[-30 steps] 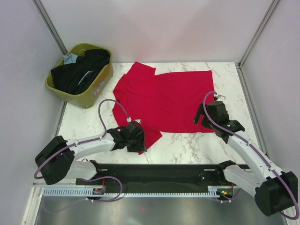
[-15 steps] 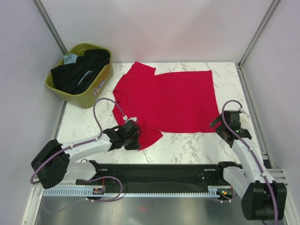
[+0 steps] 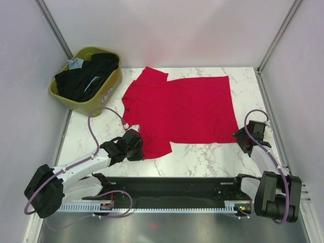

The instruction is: Fold and stack the t-shirts

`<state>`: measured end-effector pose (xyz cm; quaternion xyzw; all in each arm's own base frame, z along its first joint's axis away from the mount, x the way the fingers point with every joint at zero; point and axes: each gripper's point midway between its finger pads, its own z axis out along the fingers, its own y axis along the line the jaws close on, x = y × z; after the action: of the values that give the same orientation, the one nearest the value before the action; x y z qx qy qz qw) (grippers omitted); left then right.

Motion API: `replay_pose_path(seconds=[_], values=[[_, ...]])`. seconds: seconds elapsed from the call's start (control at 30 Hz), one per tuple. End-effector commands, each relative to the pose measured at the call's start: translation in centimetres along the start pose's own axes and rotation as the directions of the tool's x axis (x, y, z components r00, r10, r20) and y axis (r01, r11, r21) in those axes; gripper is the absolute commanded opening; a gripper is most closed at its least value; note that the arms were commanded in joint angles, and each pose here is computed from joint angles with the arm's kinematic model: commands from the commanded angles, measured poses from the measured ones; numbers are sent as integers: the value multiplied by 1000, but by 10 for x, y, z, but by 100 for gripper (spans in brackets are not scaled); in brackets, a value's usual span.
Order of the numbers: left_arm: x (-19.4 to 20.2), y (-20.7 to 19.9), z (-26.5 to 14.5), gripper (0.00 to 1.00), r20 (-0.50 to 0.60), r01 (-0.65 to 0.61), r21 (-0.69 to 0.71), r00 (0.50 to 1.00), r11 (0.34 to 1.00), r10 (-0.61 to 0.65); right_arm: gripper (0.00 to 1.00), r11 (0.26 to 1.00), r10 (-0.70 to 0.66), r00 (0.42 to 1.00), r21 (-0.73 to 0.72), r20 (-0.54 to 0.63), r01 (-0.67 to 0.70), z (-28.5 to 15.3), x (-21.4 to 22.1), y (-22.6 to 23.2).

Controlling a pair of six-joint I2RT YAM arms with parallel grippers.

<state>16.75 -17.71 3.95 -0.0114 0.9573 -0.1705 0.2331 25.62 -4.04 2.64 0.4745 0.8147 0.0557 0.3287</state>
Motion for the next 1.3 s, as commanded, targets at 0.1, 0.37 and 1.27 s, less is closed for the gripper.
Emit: replay_pose_path(seconds=[0.1, 0.37, 1.27], values=[[-3, 2, -4, 2, 16, -34, 12, 999, 999, 34, 54, 1000, 8, 1000, 2, -25, -8, 8, 6, -5], [-8, 1, -5, 2, 31, -34, 10, 999, 999, 33, 27, 999, -8, 1000, -51, -24, 7, 4, 10, -1], [-32, -40, -116, 2, 38, -10, 159, 999, 987, 4, 0, 973, -83, 993, -207, 81, 98, -93, -20, 28]])
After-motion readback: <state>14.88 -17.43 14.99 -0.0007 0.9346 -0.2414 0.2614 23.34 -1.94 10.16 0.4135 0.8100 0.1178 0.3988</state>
